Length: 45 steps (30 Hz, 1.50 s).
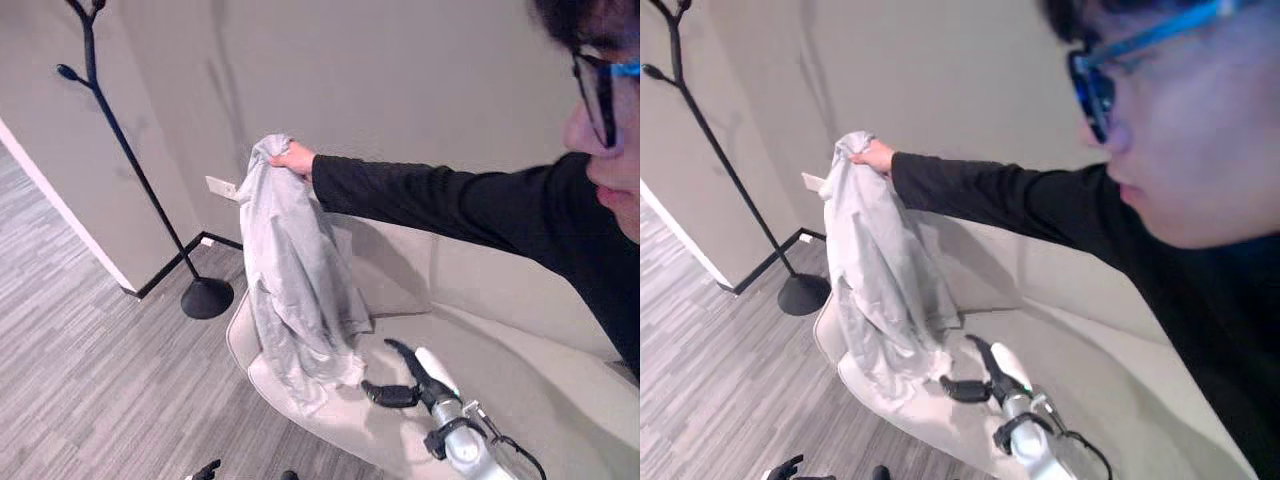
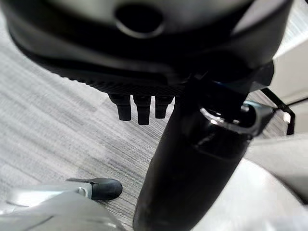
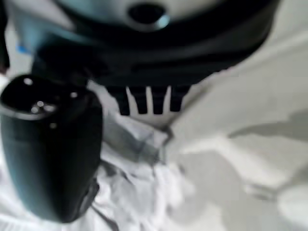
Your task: Hang the clothes on the sofa on the clothes rack.
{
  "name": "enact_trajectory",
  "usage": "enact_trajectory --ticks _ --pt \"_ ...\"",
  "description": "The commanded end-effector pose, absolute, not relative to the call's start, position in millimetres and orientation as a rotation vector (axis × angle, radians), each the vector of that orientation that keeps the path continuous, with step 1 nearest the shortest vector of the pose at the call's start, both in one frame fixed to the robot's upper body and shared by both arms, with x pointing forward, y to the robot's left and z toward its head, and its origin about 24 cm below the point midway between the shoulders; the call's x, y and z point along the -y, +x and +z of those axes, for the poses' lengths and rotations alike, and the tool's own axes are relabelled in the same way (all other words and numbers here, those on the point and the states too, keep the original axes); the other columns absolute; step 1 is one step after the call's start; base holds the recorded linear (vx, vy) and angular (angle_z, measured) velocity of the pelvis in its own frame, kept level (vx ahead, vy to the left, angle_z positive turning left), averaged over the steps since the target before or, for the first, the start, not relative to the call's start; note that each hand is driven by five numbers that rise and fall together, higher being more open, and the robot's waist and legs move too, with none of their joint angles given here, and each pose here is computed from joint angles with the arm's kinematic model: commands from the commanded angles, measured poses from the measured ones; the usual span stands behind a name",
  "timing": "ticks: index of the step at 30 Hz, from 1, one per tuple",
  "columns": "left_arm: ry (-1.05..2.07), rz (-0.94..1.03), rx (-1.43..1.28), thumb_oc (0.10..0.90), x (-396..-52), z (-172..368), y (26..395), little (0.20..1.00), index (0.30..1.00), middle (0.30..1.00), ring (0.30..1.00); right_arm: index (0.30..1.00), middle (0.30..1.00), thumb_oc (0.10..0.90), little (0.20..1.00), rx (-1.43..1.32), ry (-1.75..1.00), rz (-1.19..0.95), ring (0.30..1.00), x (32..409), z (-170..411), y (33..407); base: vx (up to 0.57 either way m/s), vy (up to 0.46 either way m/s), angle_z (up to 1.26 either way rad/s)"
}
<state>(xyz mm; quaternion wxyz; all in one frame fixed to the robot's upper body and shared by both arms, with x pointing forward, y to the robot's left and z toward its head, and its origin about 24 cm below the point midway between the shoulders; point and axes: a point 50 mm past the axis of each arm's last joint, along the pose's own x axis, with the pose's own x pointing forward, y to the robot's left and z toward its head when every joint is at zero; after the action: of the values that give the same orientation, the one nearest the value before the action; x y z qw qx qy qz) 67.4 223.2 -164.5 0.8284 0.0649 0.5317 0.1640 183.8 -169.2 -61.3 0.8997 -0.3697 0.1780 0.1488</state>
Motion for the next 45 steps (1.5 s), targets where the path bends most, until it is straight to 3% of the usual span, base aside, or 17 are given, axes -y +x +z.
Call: enact_trajectory --ticks 1,11,16,19,22,26,29,34,39,45 --pt "0.178 0.253 -1.121 0.8 -209 -166 84 0.9 0.9 0.9 0.9 0.9 0.9 0.8 0.9 -0.028 -0.708 0.308 0.9 141 -5 229 -0.01 0.002 -0.12" --pt "0.183 0.237 -1.116 0.8 -207 -166 86 0.9 0.9 0.9 0.9 0.9 0.9 0.8 0.9 0.019 -0.749 0.335 0.9 135 1 235 0.0 -0.003 -0.02" --pt "0.166 0.266 -1.009 0.8 -208 -157 117 0.9 0.9 0.9 0.9 0.9 0.9 0.8 0.9 0.068 -0.745 0.324 0.9 135 13 246 -0.16 -0.004 0.34" --pt "0.098 0.32 -0.931 0.8 -208 -150 134 0.9 0.9 0.9 0.9 0.9 0.9 0.8 0.9 0.071 -0.843 0.303 0.9 150 16 253 -0.07 0.191 0.47" --pt "0.136 0.325 -0.974 0.8 -212 -153 123 0.9 0.9 0.9 0.9 0.9 0.9 0.8 0.9 0.035 -0.822 0.256 0.9 161 13 253 0.06 0.577 0.11" --pt "0.238 0.184 -0.969 0.8 -197 -154 127 0.9 0.9 0.9 0.9 0.9 0.9 0.8 0.9 -0.027 -0.819 0.185 0.9 180 6 248 0.05 0.507 -0.02" --pt "0.412 -0.064 -0.951 0.8 -186 -155 127 0.9 0.9 0.9 0.9 0.9 0.9 0.8 0.9 -0.132 -0.944 0.056 0.9 212 -10 235 0.05 0.707 0.13" --pt "0.396 0.055 -0.954 0.8 -210 -151 126 0.9 0.9 0.9 0.9 0.9 0.9 0.8 0.9 -0.154 -0.962 -0.015 0.9 213 -15 238 -0.1 0.413 -0.08" --pt "0.376 0.119 -1.048 0.8 -227 -157 93 0.9 0.9 0.9 0.9 0.9 0.9 0.8 0.9 -0.146 -1.063 -0.132 0.9 237 -13 237 -0.1 0.36 0.17" --pt "0.308 0.198 -1.088 0.8 -223 -162 80 0.9 0.9 0.9 0.9 0.9 0.9 0.8 0.9 -0.136 -1.106 -0.156 0.9 241 -14 233 0.01 0.051 -0.05"
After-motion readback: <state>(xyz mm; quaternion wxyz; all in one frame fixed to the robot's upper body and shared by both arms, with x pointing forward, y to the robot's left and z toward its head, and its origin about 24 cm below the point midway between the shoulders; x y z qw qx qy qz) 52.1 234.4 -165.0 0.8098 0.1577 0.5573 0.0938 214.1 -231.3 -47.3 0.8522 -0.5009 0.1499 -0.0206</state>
